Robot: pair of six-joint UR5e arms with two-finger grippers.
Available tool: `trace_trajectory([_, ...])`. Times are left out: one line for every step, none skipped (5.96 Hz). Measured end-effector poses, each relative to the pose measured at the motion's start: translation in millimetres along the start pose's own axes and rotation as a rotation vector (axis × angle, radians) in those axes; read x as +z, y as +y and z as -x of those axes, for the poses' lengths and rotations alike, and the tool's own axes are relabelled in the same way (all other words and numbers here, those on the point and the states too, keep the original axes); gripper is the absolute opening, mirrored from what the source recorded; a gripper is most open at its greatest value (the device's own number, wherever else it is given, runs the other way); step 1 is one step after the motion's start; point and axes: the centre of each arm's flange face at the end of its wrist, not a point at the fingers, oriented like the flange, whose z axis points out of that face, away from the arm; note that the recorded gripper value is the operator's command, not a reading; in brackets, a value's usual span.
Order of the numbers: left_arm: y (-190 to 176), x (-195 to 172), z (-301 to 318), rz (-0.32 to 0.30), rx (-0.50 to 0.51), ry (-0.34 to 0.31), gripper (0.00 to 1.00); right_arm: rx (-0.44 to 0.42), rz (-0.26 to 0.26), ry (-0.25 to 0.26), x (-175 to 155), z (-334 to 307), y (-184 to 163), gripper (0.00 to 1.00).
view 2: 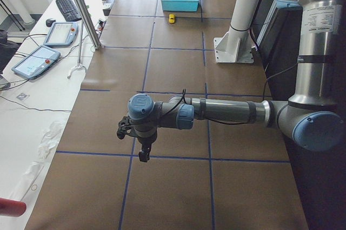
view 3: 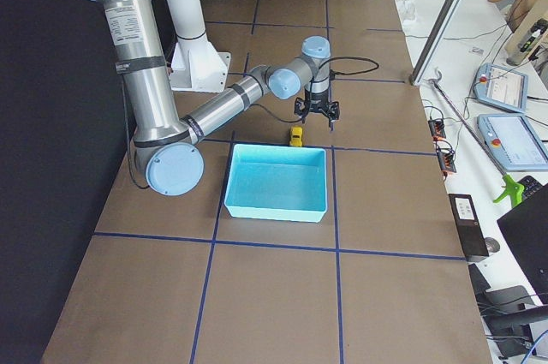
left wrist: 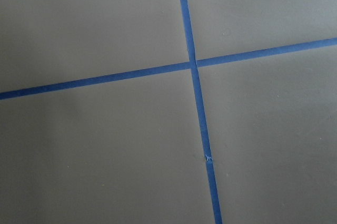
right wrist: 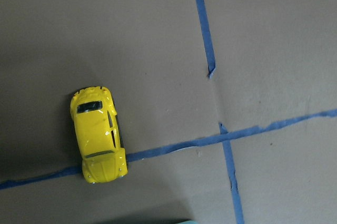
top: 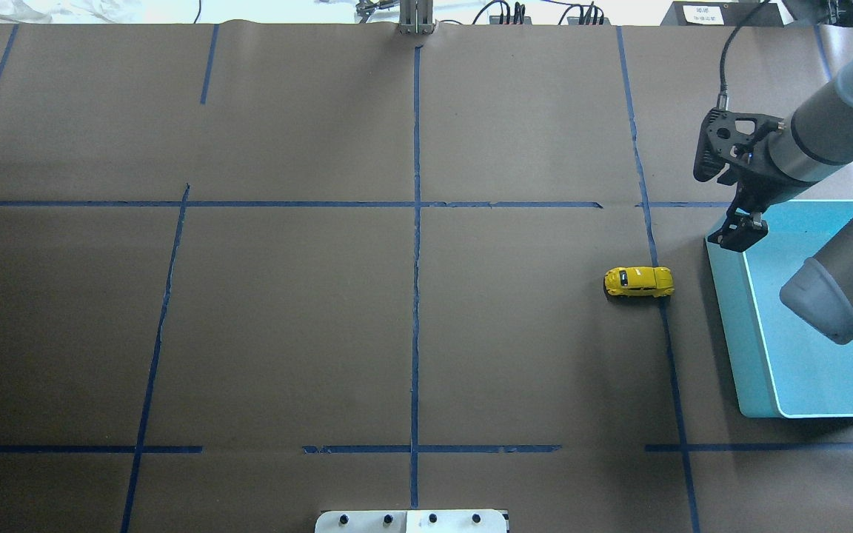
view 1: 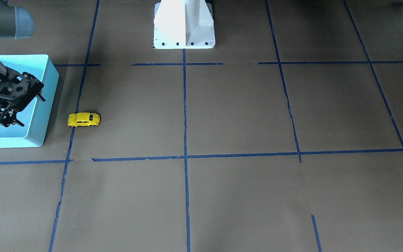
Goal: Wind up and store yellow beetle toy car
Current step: 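Move the right gripper from the bin down over the yellow car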
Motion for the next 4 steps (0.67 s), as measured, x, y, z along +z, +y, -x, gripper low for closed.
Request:
trace_trajectory([3,-3,4,0.0,0.019,-0.002,1.0,-0.036,-0.014,-0.022,3,2,-12,1.0])
trace_trajectory([5,-2,7,0.006,0.02,-0.001,1.0,-0.026,-0.019,-0.07,17,6,-17,1.0])
trace_trajectory([7,1,10,0.013,0.014,0.001,1.0,-0.017,-0.006,-0.105,34,11,-18,1.0])
trace_trajectory([8,4,12,0.019,0.006,0.003,1.0,-0.023,-0.002,-0.125,48,13,-25,1.0])
